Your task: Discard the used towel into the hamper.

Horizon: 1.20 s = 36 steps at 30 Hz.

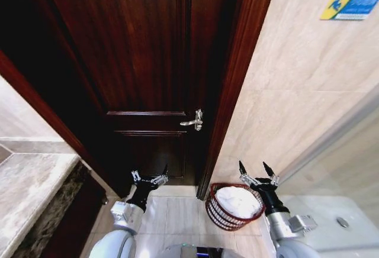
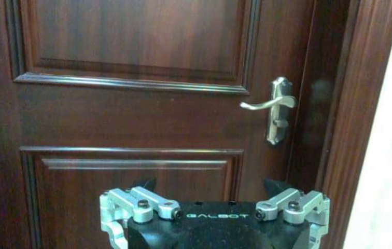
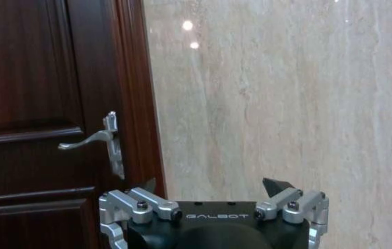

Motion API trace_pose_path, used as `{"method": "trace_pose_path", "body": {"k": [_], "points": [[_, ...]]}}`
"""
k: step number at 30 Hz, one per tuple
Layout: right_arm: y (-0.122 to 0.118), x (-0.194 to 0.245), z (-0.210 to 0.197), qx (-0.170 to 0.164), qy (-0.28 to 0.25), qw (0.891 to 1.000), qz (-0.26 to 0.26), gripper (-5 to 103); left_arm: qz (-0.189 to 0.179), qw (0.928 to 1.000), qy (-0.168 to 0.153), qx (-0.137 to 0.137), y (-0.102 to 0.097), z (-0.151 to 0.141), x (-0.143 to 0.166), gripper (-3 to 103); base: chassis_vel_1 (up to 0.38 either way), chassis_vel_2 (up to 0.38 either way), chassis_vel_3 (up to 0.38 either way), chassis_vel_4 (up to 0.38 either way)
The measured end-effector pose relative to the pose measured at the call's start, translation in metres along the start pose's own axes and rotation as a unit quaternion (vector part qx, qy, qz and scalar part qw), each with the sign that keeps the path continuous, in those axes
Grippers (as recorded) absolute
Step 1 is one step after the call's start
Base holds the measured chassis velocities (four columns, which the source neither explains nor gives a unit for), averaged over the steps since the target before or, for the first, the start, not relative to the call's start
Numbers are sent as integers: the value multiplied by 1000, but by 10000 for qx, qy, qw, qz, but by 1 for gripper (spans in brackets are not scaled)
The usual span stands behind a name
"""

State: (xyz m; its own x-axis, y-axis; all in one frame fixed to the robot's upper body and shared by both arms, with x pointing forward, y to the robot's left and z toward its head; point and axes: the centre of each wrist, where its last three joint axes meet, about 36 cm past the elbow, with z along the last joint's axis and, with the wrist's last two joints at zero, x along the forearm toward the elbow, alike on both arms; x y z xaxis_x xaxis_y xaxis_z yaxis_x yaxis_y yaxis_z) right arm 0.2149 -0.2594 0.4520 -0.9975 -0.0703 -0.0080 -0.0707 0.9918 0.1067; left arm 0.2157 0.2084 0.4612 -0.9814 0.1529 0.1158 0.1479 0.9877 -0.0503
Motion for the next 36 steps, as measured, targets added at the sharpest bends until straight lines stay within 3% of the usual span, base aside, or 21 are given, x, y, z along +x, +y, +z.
{"method": "trace_pose_path", "body": {"k": [36], "points": [[0,0,0,1,0,10000,-2,100,1,10000,0,-1,0,0,0,100,8,-92,-6,96]]}}
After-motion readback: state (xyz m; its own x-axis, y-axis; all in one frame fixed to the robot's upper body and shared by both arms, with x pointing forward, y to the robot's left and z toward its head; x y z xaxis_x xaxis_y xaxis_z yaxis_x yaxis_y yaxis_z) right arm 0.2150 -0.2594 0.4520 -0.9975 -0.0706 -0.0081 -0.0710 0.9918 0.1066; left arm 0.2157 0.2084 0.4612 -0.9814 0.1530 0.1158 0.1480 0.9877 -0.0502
